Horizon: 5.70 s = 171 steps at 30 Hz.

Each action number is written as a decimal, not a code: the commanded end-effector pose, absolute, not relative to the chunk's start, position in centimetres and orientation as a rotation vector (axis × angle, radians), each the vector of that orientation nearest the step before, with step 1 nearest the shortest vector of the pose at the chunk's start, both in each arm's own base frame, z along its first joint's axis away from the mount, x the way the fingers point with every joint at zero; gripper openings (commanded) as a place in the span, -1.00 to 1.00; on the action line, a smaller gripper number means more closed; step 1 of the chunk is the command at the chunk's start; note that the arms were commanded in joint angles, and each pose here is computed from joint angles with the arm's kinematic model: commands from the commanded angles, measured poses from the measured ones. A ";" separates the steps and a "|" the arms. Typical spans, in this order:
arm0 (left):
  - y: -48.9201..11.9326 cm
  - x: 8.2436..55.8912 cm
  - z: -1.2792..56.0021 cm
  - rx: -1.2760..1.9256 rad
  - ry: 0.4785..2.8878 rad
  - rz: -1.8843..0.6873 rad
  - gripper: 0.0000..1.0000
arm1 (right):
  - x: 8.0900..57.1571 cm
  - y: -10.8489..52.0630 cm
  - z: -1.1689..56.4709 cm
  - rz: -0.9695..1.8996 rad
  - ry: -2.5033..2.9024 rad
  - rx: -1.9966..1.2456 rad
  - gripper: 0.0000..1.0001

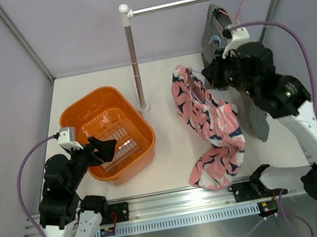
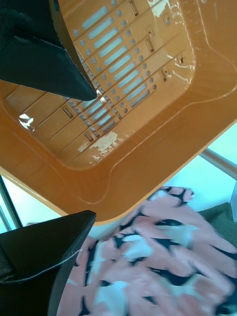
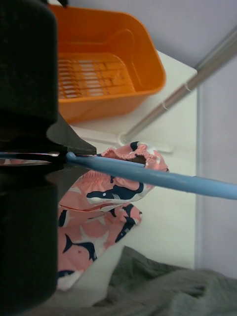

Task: Remove the shorts from the hanger

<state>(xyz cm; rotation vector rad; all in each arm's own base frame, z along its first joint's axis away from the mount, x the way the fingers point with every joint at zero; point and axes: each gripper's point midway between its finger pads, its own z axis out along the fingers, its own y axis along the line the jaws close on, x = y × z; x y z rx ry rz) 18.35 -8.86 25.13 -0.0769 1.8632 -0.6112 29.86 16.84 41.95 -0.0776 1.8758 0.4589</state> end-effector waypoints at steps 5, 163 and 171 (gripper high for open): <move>-11.7 19.3 30.8 -0.012 1.731 -0.798 0.98 | 19.8 16.1 40.5 0.744 1.869 -0.079 -1.00; -7.7 28.1 37.7 -0.364 1.770 -0.100 -1.00 | 22.2 11.7 43.3 0.389 1.884 -0.034 -1.00; -6.1 28.7 25.4 -0.590 1.989 -0.312 -1.00 | 22.0 12.9 43.1 0.421 1.900 -0.111 -1.00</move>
